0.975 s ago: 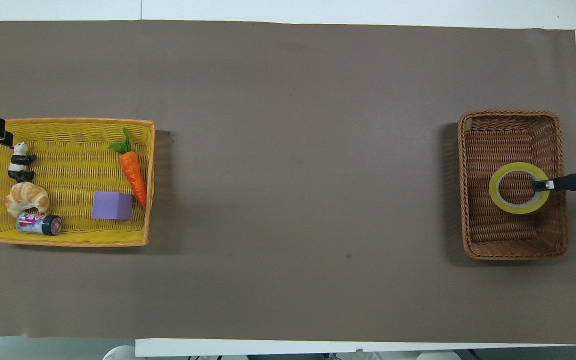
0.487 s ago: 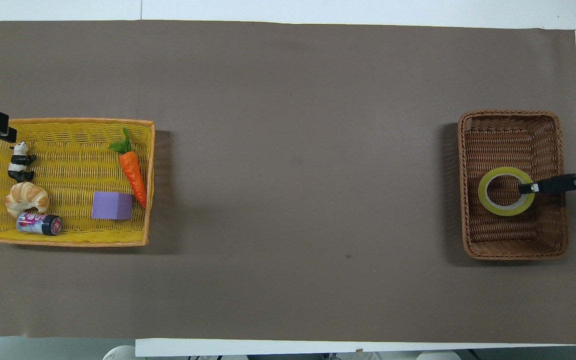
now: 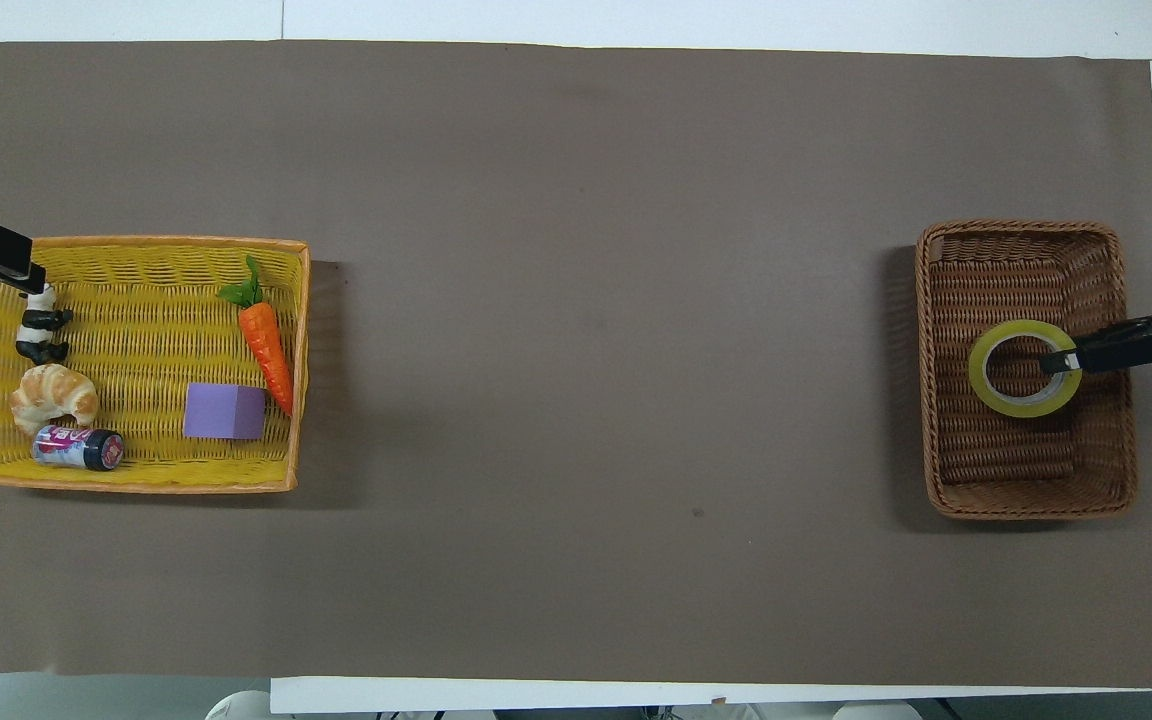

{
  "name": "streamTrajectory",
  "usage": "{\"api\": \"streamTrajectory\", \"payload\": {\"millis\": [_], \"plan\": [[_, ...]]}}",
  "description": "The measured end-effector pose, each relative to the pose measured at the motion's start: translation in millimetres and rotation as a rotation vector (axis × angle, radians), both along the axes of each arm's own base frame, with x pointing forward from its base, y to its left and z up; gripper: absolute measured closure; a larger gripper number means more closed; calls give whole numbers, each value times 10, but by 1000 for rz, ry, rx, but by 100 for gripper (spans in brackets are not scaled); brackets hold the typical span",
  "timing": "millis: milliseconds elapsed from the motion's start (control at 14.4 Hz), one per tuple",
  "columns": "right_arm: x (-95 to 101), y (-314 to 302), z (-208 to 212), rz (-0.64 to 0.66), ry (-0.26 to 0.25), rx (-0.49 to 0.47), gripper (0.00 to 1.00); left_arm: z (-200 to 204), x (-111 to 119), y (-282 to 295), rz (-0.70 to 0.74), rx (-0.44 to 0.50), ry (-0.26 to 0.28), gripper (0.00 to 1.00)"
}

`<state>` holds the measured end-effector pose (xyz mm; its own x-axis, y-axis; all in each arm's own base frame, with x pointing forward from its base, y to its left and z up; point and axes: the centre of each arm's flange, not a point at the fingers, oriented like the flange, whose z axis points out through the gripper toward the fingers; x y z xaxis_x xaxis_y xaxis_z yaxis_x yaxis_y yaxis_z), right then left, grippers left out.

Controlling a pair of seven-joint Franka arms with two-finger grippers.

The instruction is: Move tape to another basket

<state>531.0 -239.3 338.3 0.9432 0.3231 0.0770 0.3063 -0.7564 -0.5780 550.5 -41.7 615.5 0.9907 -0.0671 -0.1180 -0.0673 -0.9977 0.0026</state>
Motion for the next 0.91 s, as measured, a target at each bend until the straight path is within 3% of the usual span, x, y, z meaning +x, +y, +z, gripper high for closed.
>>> {"api": "streamTrajectory", "payload": {"millis": [209, 418, 557, 766, 905], "plan": [[234, 517, 764, 152, -96, -220, 0, -17, 1, 31, 5, 2, 4, 0], [282, 1112, 1468, 153, -119, -390, 0, -16, 2, 60, 11, 2, 3, 0], [233, 1360, 1749, 45, -88, -462, 0, -16, 2, 59, 10, 2, 3, 0], [69, 1585, 2009, -134, 26, -521, 0, -16, 2, 62, 11, 2, 3, 0], [24, 1684, 2193, -202, 46, -571, 0, -16, 2, 63, 11, 2, 3, 0]]}}
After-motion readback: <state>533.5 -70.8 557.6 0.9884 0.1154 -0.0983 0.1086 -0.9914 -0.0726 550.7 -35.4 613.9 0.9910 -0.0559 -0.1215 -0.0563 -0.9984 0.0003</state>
